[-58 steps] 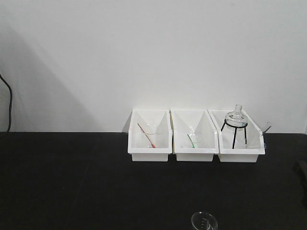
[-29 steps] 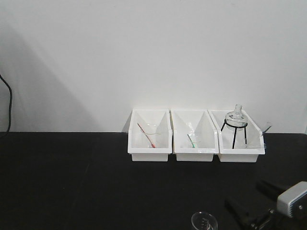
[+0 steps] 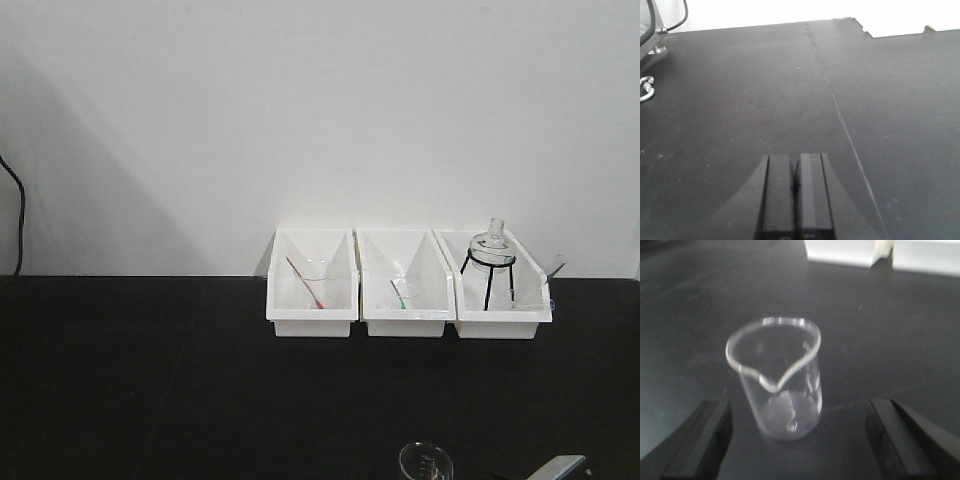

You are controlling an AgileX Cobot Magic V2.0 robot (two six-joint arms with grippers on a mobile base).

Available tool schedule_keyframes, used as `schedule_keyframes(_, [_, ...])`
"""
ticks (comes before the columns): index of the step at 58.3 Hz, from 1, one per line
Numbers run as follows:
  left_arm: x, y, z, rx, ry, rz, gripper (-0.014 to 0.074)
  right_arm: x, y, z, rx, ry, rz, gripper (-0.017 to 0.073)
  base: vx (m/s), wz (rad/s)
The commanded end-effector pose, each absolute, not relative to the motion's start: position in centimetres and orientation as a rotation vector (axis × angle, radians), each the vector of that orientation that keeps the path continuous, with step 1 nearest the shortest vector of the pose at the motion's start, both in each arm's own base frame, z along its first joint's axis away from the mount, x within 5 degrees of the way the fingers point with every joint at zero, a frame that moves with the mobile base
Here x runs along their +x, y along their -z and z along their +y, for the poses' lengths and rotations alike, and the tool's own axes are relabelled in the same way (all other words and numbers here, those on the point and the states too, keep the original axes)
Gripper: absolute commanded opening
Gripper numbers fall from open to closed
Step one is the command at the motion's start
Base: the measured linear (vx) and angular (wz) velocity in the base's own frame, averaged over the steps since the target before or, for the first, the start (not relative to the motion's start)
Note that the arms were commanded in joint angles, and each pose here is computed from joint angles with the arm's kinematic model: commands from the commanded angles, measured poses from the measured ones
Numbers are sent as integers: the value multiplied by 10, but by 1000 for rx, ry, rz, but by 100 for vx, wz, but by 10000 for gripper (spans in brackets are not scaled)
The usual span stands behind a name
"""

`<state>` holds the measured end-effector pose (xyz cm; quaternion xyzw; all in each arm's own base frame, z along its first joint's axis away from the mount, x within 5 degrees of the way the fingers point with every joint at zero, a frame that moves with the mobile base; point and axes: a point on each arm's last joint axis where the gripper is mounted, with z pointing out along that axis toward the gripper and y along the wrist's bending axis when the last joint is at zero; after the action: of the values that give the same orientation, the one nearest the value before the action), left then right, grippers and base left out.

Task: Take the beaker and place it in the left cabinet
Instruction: 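Lower the right gripper onto the clear glass beaker and close on it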

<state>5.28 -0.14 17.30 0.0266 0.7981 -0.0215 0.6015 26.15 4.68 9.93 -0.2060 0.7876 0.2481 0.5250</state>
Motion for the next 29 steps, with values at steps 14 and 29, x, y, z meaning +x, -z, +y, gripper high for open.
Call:
schedule_keyframes(14, [53, -184, -3, 62, 68, 1753, 4, 276, -111, 52, -555, -647, 1639, 584, 0, 0])
schedule_keyframes(29, [53, -184, -3, 62, 68, 1753, 4, 302, -107, 71, -578, -675, 1594, 584, 0, 0])
